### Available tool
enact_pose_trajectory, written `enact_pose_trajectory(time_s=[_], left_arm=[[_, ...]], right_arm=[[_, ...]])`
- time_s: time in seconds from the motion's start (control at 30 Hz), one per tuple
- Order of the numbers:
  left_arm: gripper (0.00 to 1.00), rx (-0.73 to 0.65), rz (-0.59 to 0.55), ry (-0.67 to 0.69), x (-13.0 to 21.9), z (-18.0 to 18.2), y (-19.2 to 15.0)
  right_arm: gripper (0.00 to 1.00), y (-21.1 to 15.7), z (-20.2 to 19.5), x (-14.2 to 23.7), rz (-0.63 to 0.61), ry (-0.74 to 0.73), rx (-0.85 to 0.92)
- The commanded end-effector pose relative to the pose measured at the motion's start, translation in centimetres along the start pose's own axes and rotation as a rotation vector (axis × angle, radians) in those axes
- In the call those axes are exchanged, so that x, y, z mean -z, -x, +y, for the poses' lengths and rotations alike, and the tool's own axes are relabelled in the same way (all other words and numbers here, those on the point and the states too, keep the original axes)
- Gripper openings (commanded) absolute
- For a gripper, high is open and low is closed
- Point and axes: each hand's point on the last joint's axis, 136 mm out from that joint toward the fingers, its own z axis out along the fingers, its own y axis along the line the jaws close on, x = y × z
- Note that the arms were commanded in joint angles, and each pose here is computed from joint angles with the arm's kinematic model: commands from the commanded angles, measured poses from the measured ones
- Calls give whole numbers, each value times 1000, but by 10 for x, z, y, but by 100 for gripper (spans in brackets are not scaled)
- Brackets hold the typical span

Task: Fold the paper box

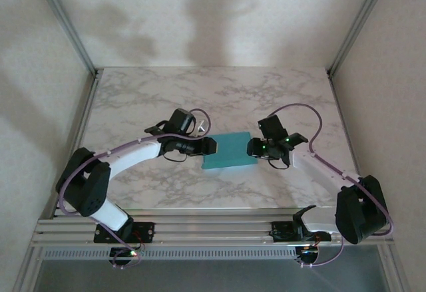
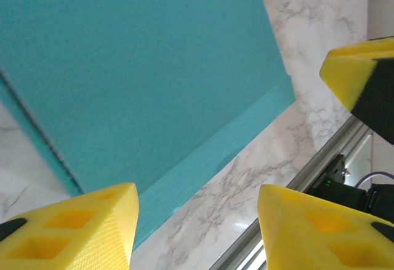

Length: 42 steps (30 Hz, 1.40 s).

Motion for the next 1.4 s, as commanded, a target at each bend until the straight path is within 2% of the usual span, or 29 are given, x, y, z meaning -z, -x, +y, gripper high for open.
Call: enact_pose_trajectory(time_s=[0.0, 0.2, 0.47, 0.93, 1.1, 1.27, 1.37], left_arm=[[53, 1, 14, -52, -14, -10, 5], [51, 16, 16, -9, -30, 7, 4], [52, 46, 33, 81, -40, 37, -9], [53, 72, 18, 136, -50, 53, -7], [55, 52, -23, 143, -42, 51, 9], [62, 45, -75, 77, -28, 48, 42], [65, 11, -127, 16, -10, 35, 65]], right_arm=[[37, 1, 21, 4, 18, 99, 27], [32, -7, 27, -15, 76, 134, 24], [31, -27, 6, -42, 159, 40, 12], [32, -26, 2, -56, 176, 9, 15], [34, -18, 0, -61, 163, -19, 24], [43, 13, 24, -49, 85, 50, 57], [49, 28, 38, -33, 32, 105, 66]])
